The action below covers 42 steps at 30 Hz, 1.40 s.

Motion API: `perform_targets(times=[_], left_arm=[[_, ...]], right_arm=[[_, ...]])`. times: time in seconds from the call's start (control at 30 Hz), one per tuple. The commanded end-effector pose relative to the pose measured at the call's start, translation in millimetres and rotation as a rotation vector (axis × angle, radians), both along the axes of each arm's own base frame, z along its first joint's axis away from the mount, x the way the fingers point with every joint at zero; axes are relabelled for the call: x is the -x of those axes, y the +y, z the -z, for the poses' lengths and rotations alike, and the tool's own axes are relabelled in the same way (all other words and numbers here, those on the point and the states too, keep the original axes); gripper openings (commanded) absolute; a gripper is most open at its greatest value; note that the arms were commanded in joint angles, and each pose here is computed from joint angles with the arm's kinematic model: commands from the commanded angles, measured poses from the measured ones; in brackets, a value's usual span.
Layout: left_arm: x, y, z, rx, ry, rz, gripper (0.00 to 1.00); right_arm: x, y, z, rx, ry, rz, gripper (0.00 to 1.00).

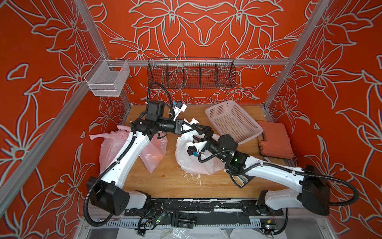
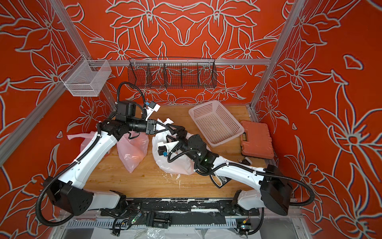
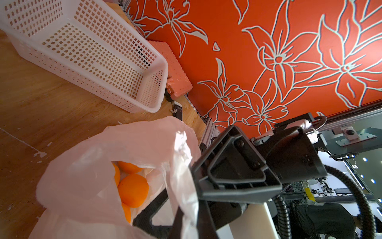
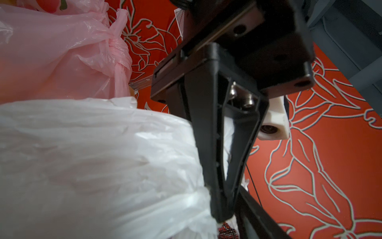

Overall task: Place the oranges into plastic bags & tie knots
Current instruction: Tie the plastic bag at the center of the board.

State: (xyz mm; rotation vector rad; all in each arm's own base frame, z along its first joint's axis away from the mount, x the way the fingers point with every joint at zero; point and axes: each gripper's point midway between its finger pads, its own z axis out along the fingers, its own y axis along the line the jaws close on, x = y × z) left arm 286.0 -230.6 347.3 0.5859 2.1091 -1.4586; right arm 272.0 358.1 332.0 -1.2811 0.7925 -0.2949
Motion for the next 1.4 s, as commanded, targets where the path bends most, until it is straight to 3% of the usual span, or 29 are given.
perform_targets(times=[0.0,0.13,0.3,0.4,0.57,0.63,0.73,0.8,0.83,0.87,1.0,1.1,1.2,1.37], left_arm=[[2,-1,-2,0.009,-0.001,0.028,0.1],[4,-1,0,-0.001,-0.002,0.035,0.13],[5,-2,-1,-0.001,-0.008,0.045,0.14],[4,-1,1,-0.011,-0.01,0.041,0.23],[4,-2,-1,-0.005,-0.018,0.049,0.29],[4,-2,-1,-0.004,-0.025,0.051,0.39],[3,3,-2,-0.027,-0.066,0.022,0.65],[-3,12,-2,-0.048,-0.099,-0.049,0.81],[-7,21,-2,-0.06,-0.114,-0.112,0.94],[-11,31,-2,-0.078,-0.139,-0.182,0.97],[-15,70,1,-0.143,-0.257,-0.44,0.97],[7,87,-4,-0.121,-0.397,-0.536,0.99],[41,72,-10,-0.028,-0.537,-0.445,0.96],[116,6,-13,0.043,-0.743,-0.062,0.92]], right_arm=[[0,7,-15,-0.015,-0.021,-0.004,0.68],[-1,7,-19,-0.026,-0.016,0.002,0.62],[-1,8,-15,-0.013,0.002,-0.006,0.38],[2,7,-16,-0.015,0.016,-0.013,0.21],[7,7,-15,-0.017,0.03,-0.026,0.0],[9,5,-16,-0.031,0.043,-0.025,0.0],[9,-4,-14,-0.07,0.112,0.0,0.0],[8,-15,-5,-0.077,0.195,0.042,0.0],[7,-22,1,-0.083,0.246,0.068,0.0],[9,-28,7,-0.1,0.31,0.086,0.0],[20,-47,34,-0.083,0.555,0.141,0.0],[30,-57,45,-0.095,0.678,0.154,0.0],[35,-66,47,-0.104,0.762,0.171,0.0],[38,-70,36,-0.151,0.838,0.153,0.0]])
